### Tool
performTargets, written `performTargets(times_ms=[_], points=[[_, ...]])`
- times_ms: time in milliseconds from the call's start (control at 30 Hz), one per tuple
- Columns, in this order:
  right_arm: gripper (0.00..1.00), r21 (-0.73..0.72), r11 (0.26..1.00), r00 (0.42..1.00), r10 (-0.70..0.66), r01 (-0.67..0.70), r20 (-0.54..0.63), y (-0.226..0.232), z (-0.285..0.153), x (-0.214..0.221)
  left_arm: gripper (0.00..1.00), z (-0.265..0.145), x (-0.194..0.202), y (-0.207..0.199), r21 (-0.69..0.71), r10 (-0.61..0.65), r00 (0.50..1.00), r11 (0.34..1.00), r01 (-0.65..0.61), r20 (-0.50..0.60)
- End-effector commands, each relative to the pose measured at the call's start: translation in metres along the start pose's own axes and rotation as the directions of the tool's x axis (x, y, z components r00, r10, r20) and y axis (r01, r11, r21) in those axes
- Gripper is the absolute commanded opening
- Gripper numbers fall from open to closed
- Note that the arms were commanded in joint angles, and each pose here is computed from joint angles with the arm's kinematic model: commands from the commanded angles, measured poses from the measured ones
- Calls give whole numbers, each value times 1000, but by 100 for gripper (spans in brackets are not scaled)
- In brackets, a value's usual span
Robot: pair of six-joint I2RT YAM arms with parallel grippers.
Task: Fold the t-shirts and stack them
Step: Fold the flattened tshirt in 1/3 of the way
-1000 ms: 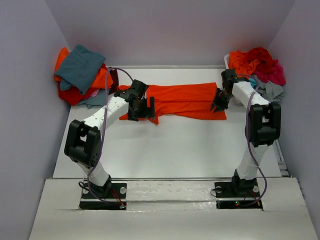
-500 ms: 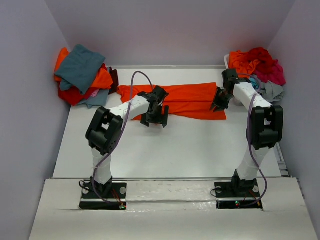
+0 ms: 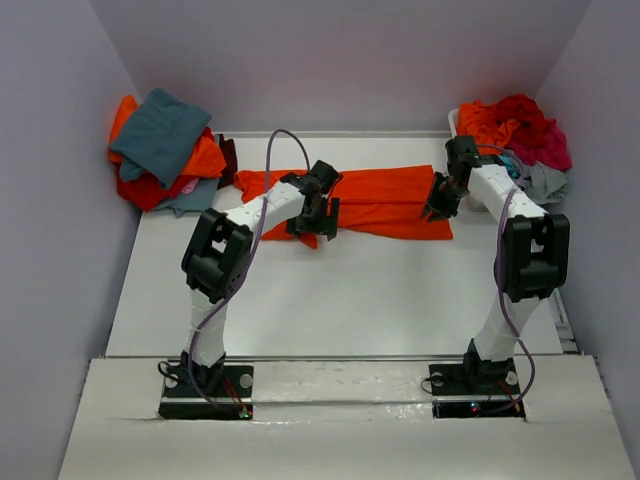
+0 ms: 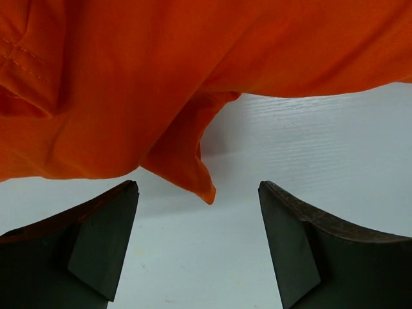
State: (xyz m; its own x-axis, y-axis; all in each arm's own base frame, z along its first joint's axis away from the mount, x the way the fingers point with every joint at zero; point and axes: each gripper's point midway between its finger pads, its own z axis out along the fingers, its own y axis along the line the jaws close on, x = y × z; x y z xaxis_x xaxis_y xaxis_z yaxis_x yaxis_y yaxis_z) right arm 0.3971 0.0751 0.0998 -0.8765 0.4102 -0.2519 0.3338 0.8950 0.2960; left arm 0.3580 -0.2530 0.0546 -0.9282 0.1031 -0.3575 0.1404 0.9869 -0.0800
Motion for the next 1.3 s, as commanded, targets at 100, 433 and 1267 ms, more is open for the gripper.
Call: performTargets(times_ms=[100,433,1267], points=[[30,-12,1000,998,-17,18,60,6,-15,-9,82,-1,6,13,-61,11,1000,998,-13,-27],[30,103,995,999,2,-6,43,-17,-4,-3,78,1,30,23,-70,-5,999,998,1,-54],[30,172,984,998,25,-34,55,-29,0,-5,71,1,-7,20,-104,43,999,994,-40,33]])
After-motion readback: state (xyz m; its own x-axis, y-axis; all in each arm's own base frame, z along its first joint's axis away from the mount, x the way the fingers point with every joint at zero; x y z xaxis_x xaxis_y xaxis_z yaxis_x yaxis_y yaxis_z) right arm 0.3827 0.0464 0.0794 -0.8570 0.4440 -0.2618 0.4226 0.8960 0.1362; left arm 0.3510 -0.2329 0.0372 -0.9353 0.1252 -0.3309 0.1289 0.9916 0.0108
